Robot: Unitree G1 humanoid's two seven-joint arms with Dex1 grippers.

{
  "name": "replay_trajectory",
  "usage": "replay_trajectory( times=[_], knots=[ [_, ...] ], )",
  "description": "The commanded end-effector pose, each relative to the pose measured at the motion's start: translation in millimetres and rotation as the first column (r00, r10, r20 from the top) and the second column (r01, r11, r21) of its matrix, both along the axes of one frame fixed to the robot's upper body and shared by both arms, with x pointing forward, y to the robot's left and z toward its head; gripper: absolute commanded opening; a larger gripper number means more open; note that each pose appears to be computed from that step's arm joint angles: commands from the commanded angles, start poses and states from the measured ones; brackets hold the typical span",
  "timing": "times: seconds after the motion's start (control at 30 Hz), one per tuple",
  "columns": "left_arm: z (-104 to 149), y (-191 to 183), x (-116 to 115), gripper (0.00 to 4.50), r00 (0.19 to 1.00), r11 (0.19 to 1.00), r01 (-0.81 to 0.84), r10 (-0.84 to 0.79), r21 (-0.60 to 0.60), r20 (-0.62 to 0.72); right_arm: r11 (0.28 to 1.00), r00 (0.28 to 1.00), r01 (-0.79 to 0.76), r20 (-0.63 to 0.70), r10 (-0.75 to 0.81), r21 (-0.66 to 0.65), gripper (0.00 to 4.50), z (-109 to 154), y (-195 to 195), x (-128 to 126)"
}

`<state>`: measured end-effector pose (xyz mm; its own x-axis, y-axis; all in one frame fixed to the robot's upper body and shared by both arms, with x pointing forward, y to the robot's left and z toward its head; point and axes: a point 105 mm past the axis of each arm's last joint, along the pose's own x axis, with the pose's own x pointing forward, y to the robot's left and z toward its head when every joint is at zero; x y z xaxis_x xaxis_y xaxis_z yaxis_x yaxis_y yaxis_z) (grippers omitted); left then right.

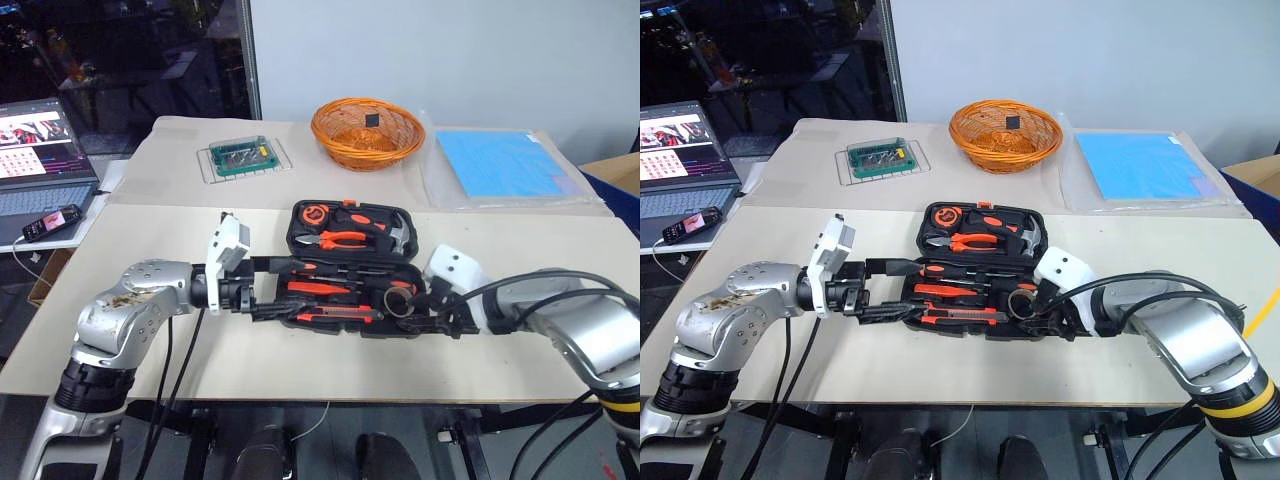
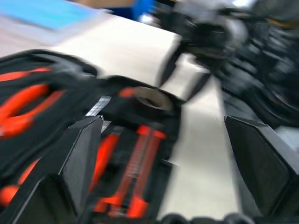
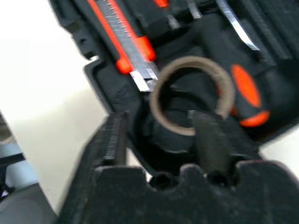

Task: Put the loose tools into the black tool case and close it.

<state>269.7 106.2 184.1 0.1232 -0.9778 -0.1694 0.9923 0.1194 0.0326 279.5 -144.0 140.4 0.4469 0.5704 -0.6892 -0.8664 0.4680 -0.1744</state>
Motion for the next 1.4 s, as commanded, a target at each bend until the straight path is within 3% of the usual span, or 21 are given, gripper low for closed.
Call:
replay_trajectory(
  times=[0.03, 0.2, 0.3, 0.4, 0.7, 1.23, 1.4],
  knots=[
    [3, -2, -8, 4.50, 0.996, 0.997, 0.060, -0.062, 0.040, 0.067, 1.000, 0.998, -0.014, 0.065, 0.015, -0.022, 1.86, 7, 3, 6],
    [3, -2, -7, 4.50, 0.995, 0.998, 0.051, -0.054, 0.039, 0.079, 0.999, 0.997, -0.030, 0.068, 0.032, -0.023, 1.86, 4, 10, 10],
    [3, -4, -7, 4.50, 0.995, 0.998, 0.048, -0.051, 0.034, 0.082, 0.998, 0.996, -0.045, 0.075, 0.049, -0.048, 1.11, 1, 11, 14],
    [4, -5, -7, 4.50, 0.996, 0.999, 0.041, -0.043, 0.025, 0.083, 0.997, 0.996, -0.053, 0.075, 0.057, -0.050, 0.05, 2, 11, 15],
    [0, -11, -14, 4.50, 0.997, 0.999, 0.038, -0.038, 0.001, 0.068, 0.989, 0.994, -0.101, -0.039, 0.097, -0.112, 0.05, 5, 2, -11],
    [-6, -7, -20, 4.50, 0.999, 1.000, 0.001, 0.000, -0.015, 0.053, 0.985, 0.982, -0.121, -0.163, 0.100, -0.126, 0.05, -19, -8, -5],
    [-5, -8, -16, 4.50, 0.999, 0.998, -0.039, 0.040, -0.040, 0.019, 0.987, 0.976, -0.149, -0.170, 0.137, -0.063, 1.62, -7, -2, -10]
  ],
)
